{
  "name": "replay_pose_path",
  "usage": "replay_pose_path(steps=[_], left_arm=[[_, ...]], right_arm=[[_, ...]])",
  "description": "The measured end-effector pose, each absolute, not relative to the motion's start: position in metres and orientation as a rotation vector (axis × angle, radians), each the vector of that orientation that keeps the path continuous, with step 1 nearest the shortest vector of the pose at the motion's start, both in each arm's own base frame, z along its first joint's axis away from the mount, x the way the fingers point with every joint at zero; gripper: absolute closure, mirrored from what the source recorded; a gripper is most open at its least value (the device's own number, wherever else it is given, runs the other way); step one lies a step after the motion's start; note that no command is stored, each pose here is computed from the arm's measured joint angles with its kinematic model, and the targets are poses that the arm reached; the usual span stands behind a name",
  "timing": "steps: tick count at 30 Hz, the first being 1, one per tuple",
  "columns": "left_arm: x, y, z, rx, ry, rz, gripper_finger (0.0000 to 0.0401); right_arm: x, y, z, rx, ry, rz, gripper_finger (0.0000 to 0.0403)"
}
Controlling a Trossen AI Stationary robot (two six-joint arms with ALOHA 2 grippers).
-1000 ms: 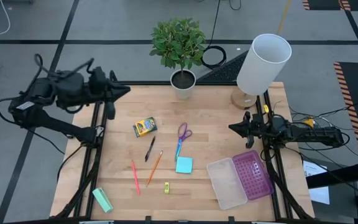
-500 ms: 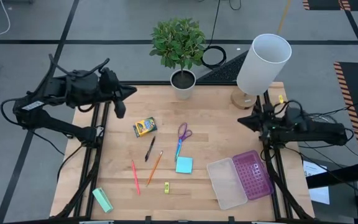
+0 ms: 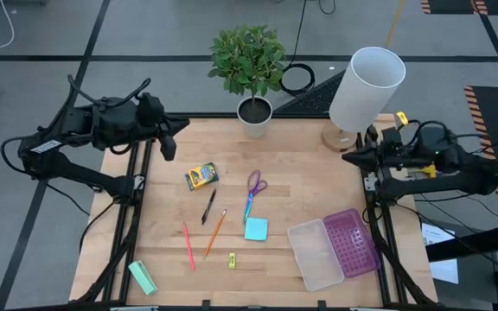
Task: Pack school essentials
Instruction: Put the black pen into the purple supply box
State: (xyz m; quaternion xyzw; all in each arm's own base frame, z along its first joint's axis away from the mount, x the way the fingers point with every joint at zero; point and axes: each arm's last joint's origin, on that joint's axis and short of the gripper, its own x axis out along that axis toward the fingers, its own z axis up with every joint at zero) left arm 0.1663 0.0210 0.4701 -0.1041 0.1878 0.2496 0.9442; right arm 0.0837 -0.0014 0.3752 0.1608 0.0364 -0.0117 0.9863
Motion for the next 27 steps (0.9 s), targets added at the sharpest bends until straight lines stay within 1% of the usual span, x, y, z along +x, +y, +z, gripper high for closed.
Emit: replay_pose_path(steps=[7, 12, 19, 27], left_arm=[[0.166, 0.021, 0.470, -0.210, 0.384, 0.509, 0.0375], [0.166, 0.021, 0.470, -0.226, 0.386, 0.506, 0.0375], [0.167, 0.016, 0.468, -0.287, 0.408, 0.402, 0.0375], [0.168, 0.002, 0.468, -0.270, 0.429, 0.304, 0.0375]], right_arm=[[0.102, -0.002, 0.420, 0.168, 0.094, -0.023, 0.0403], [0.124, -0.002, 0.440, 0.135, 0.149, -0.029, 0.0403], [0.158, -0.003, 0.447, 0.208, 0.201, -0.042, 0.0403], [0.185, -0.004, 0.446, 0.251, 0.198, -0.044, 0.0403]])
